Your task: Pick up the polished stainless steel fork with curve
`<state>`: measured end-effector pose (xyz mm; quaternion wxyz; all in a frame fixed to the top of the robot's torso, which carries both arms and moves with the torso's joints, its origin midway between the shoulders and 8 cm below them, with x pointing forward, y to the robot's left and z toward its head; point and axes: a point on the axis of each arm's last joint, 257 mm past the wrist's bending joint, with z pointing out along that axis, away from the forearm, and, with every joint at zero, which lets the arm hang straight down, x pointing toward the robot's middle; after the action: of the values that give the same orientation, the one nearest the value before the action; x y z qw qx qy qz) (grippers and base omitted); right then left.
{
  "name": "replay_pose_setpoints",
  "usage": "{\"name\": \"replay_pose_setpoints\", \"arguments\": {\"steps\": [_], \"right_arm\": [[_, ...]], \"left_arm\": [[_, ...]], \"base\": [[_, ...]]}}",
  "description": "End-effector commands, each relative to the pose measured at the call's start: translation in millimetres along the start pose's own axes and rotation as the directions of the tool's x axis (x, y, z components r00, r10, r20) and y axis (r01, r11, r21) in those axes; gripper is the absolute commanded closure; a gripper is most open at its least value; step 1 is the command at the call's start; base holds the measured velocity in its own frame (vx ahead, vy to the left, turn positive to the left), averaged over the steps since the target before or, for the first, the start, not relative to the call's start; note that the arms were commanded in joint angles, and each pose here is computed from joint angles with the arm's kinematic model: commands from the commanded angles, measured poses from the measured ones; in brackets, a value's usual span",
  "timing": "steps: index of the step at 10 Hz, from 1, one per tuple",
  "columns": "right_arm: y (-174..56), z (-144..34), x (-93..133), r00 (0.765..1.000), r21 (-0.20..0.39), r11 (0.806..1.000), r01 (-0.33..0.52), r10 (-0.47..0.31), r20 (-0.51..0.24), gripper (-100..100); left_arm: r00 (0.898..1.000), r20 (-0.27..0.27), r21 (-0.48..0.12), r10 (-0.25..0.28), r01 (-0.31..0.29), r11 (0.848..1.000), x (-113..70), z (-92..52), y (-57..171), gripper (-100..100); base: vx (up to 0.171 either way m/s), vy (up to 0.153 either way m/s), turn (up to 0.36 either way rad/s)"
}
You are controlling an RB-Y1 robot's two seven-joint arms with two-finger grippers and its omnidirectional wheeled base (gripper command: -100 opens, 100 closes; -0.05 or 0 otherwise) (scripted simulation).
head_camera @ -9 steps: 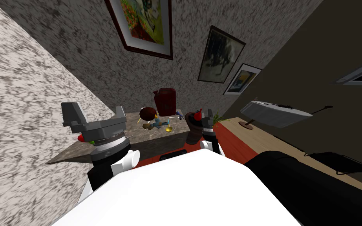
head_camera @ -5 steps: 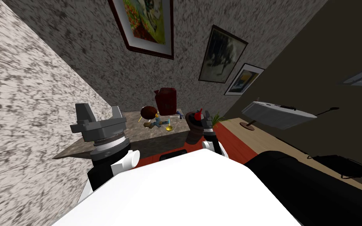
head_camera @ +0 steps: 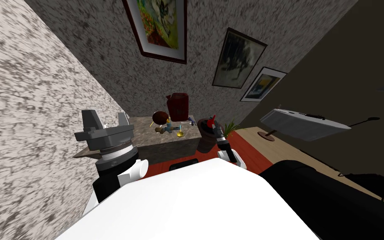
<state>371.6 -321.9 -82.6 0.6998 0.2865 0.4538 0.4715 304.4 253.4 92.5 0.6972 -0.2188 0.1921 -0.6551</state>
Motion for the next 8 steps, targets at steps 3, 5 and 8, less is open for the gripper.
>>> {"name": "replay_pose_setpoints", "arguments": {"steps": [3,5,8], "right_arm": [[-24.2,-4.4,1.7,0.993,0.041,0.995,0.087,-0.083,-0.086,-100],[-40.4,-7.9,1.3,0.982,0.064,0.988,0.14,-0.13,-0.136,-100],[-74.1,-16.7,-2.4,0.95,0.106,0.964,0.243,-0.214,-0.226,-100]], "left_arm": [[1.0,0.0,0.0,0.0,0.0,1.0,0.0,0.0,0.0,0],[1.0,0.0,0.0,0.0,0.0,1.0,0.0,0.0,0.0,0],[1.0,0.0,0.0,0.0,0.0,1.0,0.0,0.0,0.0,0]], "base": [[-0.038,-0.017,0.067],[-0.041,-0.01,0.095],[-0.036,-0.012,0.114]]}}
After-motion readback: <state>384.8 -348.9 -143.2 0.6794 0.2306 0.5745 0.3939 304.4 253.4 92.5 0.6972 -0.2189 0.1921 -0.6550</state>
